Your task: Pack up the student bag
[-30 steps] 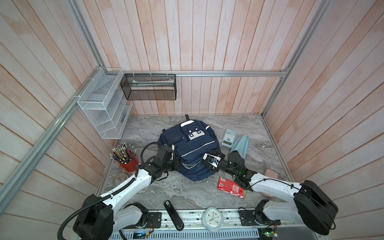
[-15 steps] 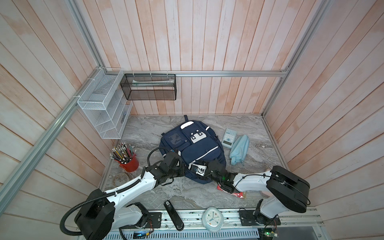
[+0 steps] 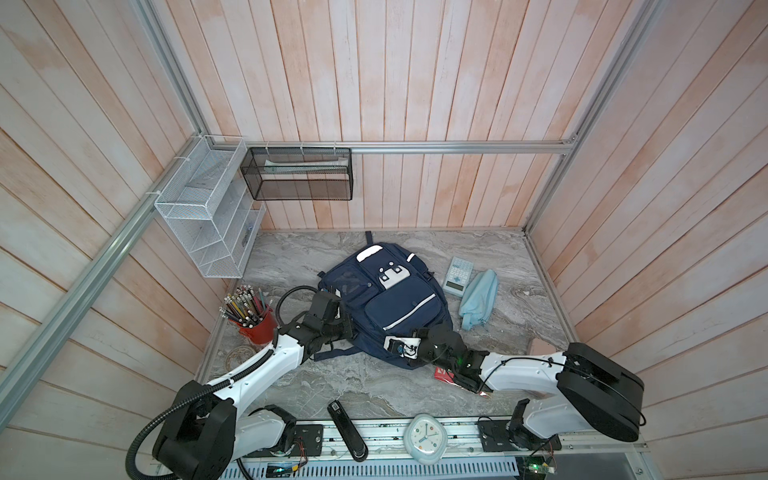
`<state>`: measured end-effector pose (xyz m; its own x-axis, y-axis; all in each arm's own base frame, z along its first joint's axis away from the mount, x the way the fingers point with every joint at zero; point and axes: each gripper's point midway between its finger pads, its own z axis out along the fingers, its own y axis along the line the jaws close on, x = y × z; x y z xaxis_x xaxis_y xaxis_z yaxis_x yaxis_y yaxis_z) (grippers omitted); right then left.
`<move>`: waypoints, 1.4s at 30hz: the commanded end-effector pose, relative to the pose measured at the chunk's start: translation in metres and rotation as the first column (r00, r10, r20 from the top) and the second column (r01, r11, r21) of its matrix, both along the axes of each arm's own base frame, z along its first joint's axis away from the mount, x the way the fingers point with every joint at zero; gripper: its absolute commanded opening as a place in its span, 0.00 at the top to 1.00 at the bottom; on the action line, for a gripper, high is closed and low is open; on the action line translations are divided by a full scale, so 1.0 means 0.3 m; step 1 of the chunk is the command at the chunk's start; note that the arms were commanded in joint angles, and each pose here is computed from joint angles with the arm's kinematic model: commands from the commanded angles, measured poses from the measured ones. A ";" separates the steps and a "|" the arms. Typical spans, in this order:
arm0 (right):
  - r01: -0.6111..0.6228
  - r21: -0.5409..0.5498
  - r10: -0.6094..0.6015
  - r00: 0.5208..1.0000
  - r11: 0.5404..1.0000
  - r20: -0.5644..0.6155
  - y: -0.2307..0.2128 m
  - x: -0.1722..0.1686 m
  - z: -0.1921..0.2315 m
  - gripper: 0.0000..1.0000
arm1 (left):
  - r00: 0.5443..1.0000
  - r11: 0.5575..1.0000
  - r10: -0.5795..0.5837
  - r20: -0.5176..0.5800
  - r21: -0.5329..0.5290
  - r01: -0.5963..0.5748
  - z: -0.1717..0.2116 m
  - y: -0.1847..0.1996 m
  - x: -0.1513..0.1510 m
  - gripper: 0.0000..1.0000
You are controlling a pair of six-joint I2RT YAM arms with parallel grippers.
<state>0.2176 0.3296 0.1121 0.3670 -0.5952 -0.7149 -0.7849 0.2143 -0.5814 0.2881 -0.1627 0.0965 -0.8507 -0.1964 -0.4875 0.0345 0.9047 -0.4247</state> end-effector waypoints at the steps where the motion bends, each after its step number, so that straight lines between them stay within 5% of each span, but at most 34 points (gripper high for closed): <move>1: -0.052 -0.011 0.052 0.999 0.999 0.000 -0.012 -0.027 -0.012 1.00 | 0.992 0.992 0.087 0.086 0.089 -0.095 0.036 0.086 0.102 0.95; 4: -0.067 0.043 0.067 0.998 0.997 0.004 0.003 -0.031 0.036 0.98 | 0.994 0.998 0.043 0.099 0.038 -0.047 0.061 0.040 0.105 0.92; 6: -0.027 0.093 0.030 0.999 0.995 -0.030 0.014 -0.013 0.079 0.68 | 0.993 1.000 0.012 0.121 0.022 -0.015 0.102 0.005 0.099 0.81; 10: 0.132 0.226 -0.117 0.990 0.965 -0.081 -0.031 0.036 0.186 0.33 | 0.987 0.999 -0.017 0.158 0.029 0.013 0.193 -0.040 0.067 0.49; 12: 0.256 0.305 -0.227 0.966 0.917 -0.126 -0.088 0.069 0.249 0.02 | 0.980 0.999 -0.043 0.194 0.009 0.042 0.259 -0.075 0.047 0.31; 16: 0.578 0.444 -0.484 0.816 0.684 -0.316 -0.284 0.176 0.347 0.02 | 0.932 0.972 -0.237 0.275 0.076 0.224 0.365 -0.237 0.006 0.12; 22: 0.866 0.386 -0.566 0.500 0.319 -0.655 -0.627 0.339 0.343 0.02 | 0.794 0.830 -0.555 0.250 0.236 0.506 0.281 -0.539 -0.039 0.10; 24: 0.912 0.334 -0.558 0.409 0.237 -0.722 -0.725 0.374 0.317 0.04 | 0.740 0.763 -0.639 0.209 0.295 0.576 0.210 -0.611 -0.050 0.11; 28: 0.938 0.297 -0.557 0.344 0.175 -0.756 -0.845 0.412 0.300 0.04 | 0.705 0.662 -0.704 0.088 0.441 0.606 0.058 -0.663 -0.025 0.21; 36: 0.948 0.306 -0.554 0.301 0.086 -0.776 -0.976 0.440 0.262 0.04 | 0.744 0.607 -0.668 0.014 0.588 0.535 -0.056 -0.636 0.068 0.29; 42: 0.986 0.167 -0.558 0.130 -0.016 -0.819 -1.035 0.520 0.087 0.10 | 0.754 0.658 -0.654 0.057 0.536 0.529 -0.021 -0.680 0.076 1.00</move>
